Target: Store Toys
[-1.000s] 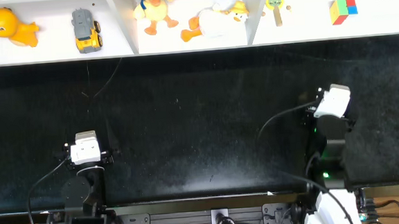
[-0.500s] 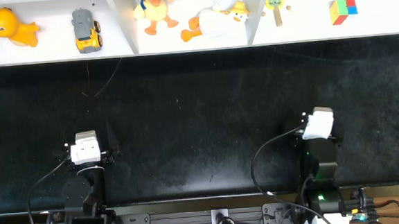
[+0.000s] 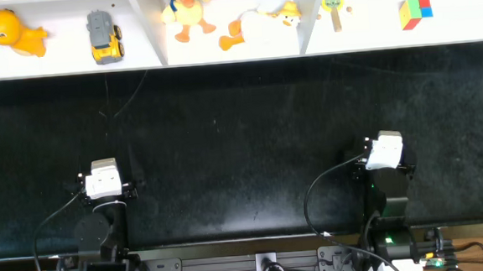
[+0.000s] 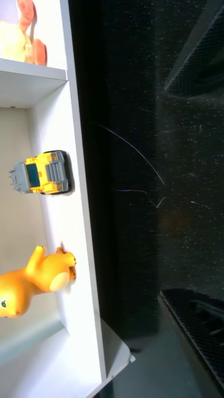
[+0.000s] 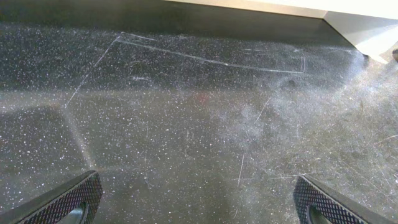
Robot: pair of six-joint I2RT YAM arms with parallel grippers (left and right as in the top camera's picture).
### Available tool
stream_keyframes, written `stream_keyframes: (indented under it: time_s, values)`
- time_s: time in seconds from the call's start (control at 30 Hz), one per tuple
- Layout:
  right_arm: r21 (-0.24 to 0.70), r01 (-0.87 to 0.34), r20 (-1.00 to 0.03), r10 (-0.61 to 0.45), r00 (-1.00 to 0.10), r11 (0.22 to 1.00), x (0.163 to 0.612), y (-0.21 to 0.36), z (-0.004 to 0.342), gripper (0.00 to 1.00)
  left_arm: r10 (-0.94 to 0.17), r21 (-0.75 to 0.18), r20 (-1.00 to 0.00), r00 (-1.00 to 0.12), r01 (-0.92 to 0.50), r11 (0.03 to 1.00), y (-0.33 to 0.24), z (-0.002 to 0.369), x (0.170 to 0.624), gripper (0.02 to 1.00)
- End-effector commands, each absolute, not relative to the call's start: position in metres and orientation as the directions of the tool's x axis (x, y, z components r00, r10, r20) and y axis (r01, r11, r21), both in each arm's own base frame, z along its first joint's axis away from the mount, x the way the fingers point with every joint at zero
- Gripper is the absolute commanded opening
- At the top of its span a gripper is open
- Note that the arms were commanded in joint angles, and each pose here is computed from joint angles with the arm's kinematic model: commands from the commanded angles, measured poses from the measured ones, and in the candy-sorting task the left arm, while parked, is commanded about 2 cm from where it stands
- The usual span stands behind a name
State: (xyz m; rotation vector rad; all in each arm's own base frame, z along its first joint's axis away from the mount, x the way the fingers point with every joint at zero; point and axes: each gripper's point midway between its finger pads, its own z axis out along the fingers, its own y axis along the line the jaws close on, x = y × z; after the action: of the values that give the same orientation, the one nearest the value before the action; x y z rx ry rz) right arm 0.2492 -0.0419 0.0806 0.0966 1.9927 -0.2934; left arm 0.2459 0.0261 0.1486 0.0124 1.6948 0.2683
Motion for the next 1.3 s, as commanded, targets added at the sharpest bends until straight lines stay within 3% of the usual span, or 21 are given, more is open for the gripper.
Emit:
stream_keyframes:
  time_s: [0.03,0.37,0.43,0.5,0.67,1.3]
  values:
    - [-0.152,0.179,-0.924,-0.075,-0.376,0.972,0.251,-0.035,0.09,0.996,0.178,0.196,-0.974,-0.138,-0.128,0.972,0.023,0.149,0.246,0.998]
    - [-0.074,0.131,-0.997,-0.068,-0.044,0.989,0.248,-0.014,0.167,0.996,0.178,0.196,-0.974,-0.139,-0.129,0.972,0.023,0.149,0.246,0.998]
    - [-0.063,0.068,-0.998,-0.064,0.005,0.996,0.246,-0.003,0.177,0.993,0.178,0.196,-0.974,-0.138,-0.128,0.972,0.023,0.149,0.246,0.998]
    - [-0.065,-0.046,-0.998,-0.065,-0.007,0.997,0.246,0.016,0.172,0.993,0.178,0.196,-0.974,-0.138,-0.128,0.972,0.023,0.149,0.246,0.998]
    - [-0.064,-0.135,-0.998,-0.065,-0.002,0.989,0.245,0.028,0.172,0.996,0.178,0.196,-0.974,-0.138,-0.129,0.972,0.023,0.149,0.246,0.998]
    - [-0.064,-0.096,-0.998,-0.065,-0.002,0.993,0.246,0.018,0.173,0.998,0.178,0.196,-0.974,-0.138,-0.129,0.972,0.023,0.149,0.246,0.998]
